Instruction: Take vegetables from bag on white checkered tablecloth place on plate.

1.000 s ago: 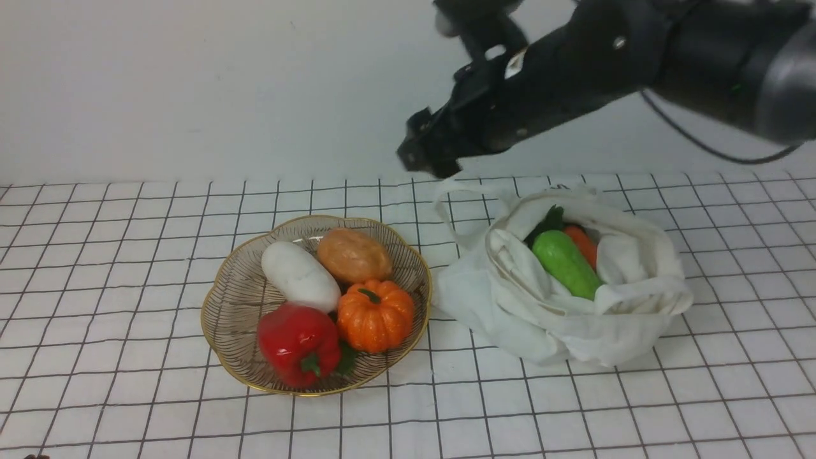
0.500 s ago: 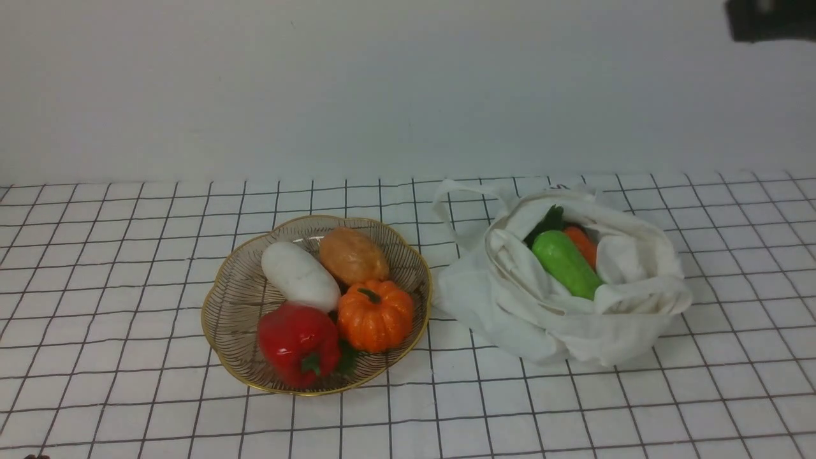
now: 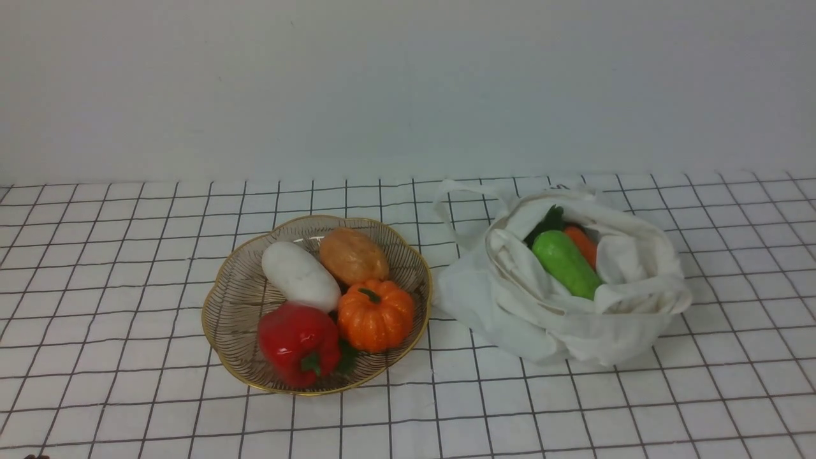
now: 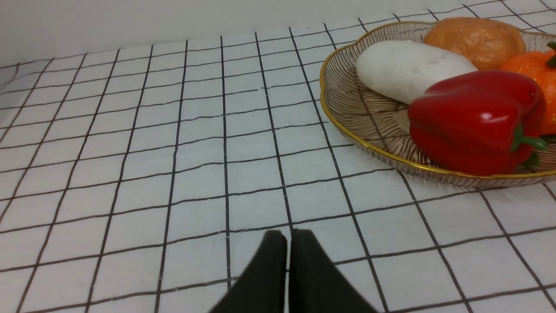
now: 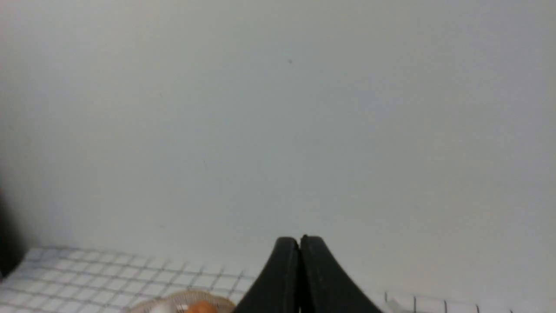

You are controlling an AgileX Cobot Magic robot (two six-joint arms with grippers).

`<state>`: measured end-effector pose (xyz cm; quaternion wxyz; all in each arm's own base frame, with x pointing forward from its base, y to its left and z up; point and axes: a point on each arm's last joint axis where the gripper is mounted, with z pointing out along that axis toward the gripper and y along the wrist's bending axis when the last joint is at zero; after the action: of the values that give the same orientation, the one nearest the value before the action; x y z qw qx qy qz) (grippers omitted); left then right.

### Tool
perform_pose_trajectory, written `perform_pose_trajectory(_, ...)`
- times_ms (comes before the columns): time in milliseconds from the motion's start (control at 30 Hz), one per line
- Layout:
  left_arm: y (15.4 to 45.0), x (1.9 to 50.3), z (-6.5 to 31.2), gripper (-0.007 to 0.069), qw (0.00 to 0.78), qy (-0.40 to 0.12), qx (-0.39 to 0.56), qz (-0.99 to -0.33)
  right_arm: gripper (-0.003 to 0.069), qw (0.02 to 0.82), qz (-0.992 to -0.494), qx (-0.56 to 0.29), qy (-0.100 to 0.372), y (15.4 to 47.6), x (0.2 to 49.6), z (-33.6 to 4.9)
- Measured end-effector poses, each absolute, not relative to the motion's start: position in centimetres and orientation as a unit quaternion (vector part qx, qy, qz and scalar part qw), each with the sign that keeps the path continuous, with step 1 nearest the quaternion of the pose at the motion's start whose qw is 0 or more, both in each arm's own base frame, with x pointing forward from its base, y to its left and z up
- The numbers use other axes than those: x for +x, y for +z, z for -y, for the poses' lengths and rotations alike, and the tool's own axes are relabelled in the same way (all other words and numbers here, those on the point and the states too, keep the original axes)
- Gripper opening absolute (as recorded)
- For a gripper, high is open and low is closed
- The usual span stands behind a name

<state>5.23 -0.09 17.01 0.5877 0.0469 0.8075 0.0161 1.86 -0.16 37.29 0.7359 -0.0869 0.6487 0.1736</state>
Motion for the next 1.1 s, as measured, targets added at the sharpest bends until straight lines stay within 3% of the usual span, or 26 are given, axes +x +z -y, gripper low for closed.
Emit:
perform_pose_trajectory(33,17.0,5.2,0.1,-0.0008,0.588,0.016,0.047,-0.808,-0.0014,0.736,-0.649,-0.087,0.174,37.3,1.9,0.2)
perform_pose_trajectory(67,17.0,5.2,0.1,-0.0008,0.588,0.016,0.047,-0.808,-0.0014,0.77,-0.605,-0.091,0.183,35.9,1.1,0.4)
perform_pose_trajectory(167,17.0,5.2,0.1,-0.0008,0.588,0.016,0.047,-0.808,-0.0014,0.802,-0.555,-0.104,0.193,34.0,0.8,0.1)
perform_pose_trajectory(267,17.0,5.2,0.1,-0.0008,0.588,0.016,0.047,-0.808,-0.0014,0.812,-0.535,-0.107,0.209,33.3,1.0,-0.3)
perform_pose_trajectory(1100,17.0,5.2,0.1,-0.0008,0.588,0.016,0.047,-0.808,-0.0014,0.813,-0.528,-0.102,0.225,33.1,1.1,-0.4)
